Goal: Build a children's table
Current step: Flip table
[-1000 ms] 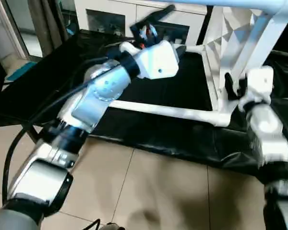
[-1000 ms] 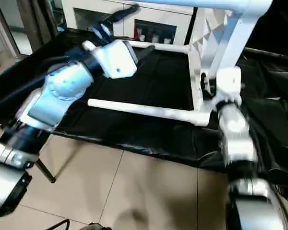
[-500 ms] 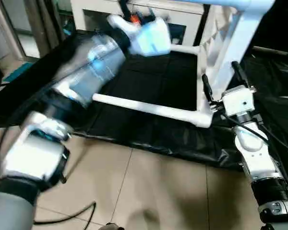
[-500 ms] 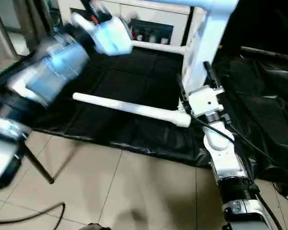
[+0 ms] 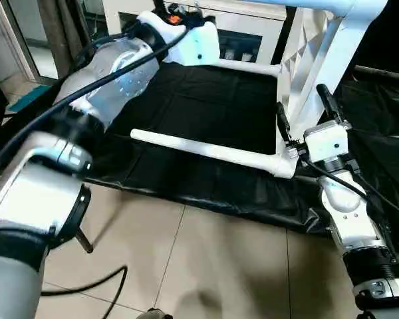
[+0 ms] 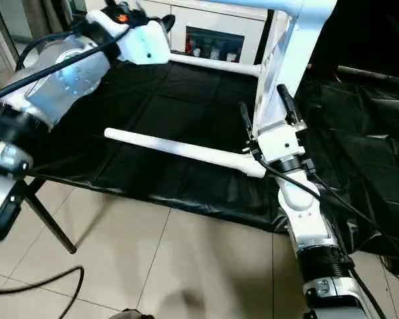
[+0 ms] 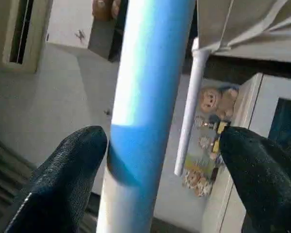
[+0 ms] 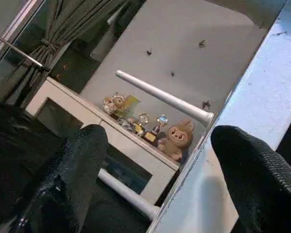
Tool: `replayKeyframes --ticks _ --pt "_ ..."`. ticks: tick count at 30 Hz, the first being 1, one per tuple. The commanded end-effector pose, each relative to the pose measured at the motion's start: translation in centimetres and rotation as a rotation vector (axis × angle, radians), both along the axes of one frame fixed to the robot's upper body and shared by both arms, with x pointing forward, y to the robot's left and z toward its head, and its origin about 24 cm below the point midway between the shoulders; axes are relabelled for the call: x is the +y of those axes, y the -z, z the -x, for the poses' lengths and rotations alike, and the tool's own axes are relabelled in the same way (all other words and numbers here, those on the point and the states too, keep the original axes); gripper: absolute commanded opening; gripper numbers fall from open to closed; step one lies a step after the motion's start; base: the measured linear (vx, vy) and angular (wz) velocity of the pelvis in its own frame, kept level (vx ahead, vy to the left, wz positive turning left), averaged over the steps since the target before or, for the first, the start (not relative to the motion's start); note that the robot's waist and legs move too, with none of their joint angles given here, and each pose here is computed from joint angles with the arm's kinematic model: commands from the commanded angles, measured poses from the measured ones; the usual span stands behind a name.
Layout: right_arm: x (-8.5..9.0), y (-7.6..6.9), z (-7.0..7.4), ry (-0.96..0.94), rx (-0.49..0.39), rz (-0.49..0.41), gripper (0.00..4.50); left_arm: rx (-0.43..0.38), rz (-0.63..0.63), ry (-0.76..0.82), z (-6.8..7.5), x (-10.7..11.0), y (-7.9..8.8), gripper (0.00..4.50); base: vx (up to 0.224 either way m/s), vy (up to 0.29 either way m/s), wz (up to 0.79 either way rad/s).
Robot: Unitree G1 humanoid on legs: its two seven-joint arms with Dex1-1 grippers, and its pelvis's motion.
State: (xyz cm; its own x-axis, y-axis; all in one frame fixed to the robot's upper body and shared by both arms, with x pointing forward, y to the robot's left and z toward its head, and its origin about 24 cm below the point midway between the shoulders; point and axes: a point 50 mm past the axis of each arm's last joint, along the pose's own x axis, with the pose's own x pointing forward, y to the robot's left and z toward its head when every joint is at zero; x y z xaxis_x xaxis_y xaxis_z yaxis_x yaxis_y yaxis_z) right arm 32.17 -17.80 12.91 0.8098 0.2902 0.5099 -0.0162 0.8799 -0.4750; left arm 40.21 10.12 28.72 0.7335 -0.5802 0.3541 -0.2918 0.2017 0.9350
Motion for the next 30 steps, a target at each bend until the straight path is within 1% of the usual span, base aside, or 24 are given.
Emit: replayKeyframes --ticks 1,3,8,9,12,13,14,15,16,17,18,19,22,23,25,26,27,28,30 --pt "0.0 0.4 0.2 -0.018 0.011 -0.005 3.80 -0.051 0.006 -0.019 0.0 -0.3 -1.3 4.28 0.000 0.000 0.00" --pt "0.4 0.6 0.4 -0.057 0.029 0.003 3.80 -0.072 0.045 -0.050 -0.3 0.0 -2.1 4.28 0.000 0.000 0.00" --pt "1.0 0.9 0.7 -0.120 0.047 0.009 3.80 -0.076 0.062 -0.077 -0.6 0.2 -2.6 4.28 0.000 0.000 0.00" --pt "1.4 0.9 0.8 -0.162 0.055 0.002 3.80 -0.079 0.074 -0.080 -0.6 0.2 -3.0 4.28 0.000 0.000 0.00" --pt "1.9 0.9 0.9 -0.223 0.070 -0.017 3.80 -0.059 0.085 -0.060 -0.6 -0.1 -3.2 4.28 0.000 0.000 0.00" --pt "2.0 0.9 0.9 -0.229 0.073 -0.020 3.87 -0.058 0.086 -0.058 -0.6 -0.1 -3.2 4.10 0.000 0.000 0.00" --pt "2.0 0.8 0.9 -0.235 0.072 -0.022 3.87 -0.035 0.088 -0.047 -0.6 -0.2 -3.1 4.10 0.000 0.000 0.00" --pt "2.1 0.8 0.9 -0.247 0.074 -0.026 3.90 0.002 0.090 -0.033 -0.6 -0.3 -2.9 3.93 0.000 0.000 0.00" --pt "2.1 0.7 0.9 -0.256 0.075 -0.030 3.90 0.020 0.091 -0.030 -0.7 -0.3 -2.8 3.89 0.000 0.000 0.00" --pt "2.2 0.7 0.9 -0.262 0.076 -0.032 3.90 0.029 0.091 -0.030 -0.7 -0.4 -2.8 3.89 0.000 0.000 0.00" --pt "2.3 0.7 0.9 -0.274 0.079 -0.034 3.90 0.040 0.096 -0.029 -0.7 -0.4 -2.8 3.71 0.000 0.000 0.00" --pt "2.3 0.7 1.0 -0.282 0.081 -0.034 3.90 0.045 0.099 -0.029 -0.8 -0.4 -2.8 3.71 0.000 0.000 0.00" --pt "2.4 0.8 1.0 -0.306 0.091 -0.033 3.90 0.071 0.114 -0.035 -0.9 -0.3 -2.8 3.40 0.000 0.000 0.00" --pt "2.4 0.9 1.0 -0.310 0.094 -0.032 3.90 0.089 0.120 -0.037 -1.0 -0.2 -2.8 3.40 0.000 0.000 0.00" --pt "2.4 0.9 1.0 -0.312 0.097 -0.031 3.90 0.101 0.122 -0.040 -1.0 -0.2 -2.8 3.13 0.000 0.000 0.00" --pt "2.3 0.9 1.0 -0.313 0.098 -0.032 3.90 0.126 0.134 -0.037 -1.1 -0.1 -2.8 3.04 0.000 0.000 0.00" --pt "2.3 1.0 1.1 -0.314 0.100 -0.031 3.90 0.152 0.154 -0.035 -1.1 -0.1 -2.8 3.04 0.000 0.000 0.00" --pt "2.4 1.0 1.1 -0.316 0.103 -0.028 3.90 0.198 0.186 -0.034 -1.3 0.1 -2.7 2.98 0.000 0.000 0.00" --pt "2.3 1.1 1.1 -0.314 0.106 -0.023 3.90 0.232 0.210 -0.040 -1.4 0.2 -2.6 2.82 0.000 0.000 0.00"
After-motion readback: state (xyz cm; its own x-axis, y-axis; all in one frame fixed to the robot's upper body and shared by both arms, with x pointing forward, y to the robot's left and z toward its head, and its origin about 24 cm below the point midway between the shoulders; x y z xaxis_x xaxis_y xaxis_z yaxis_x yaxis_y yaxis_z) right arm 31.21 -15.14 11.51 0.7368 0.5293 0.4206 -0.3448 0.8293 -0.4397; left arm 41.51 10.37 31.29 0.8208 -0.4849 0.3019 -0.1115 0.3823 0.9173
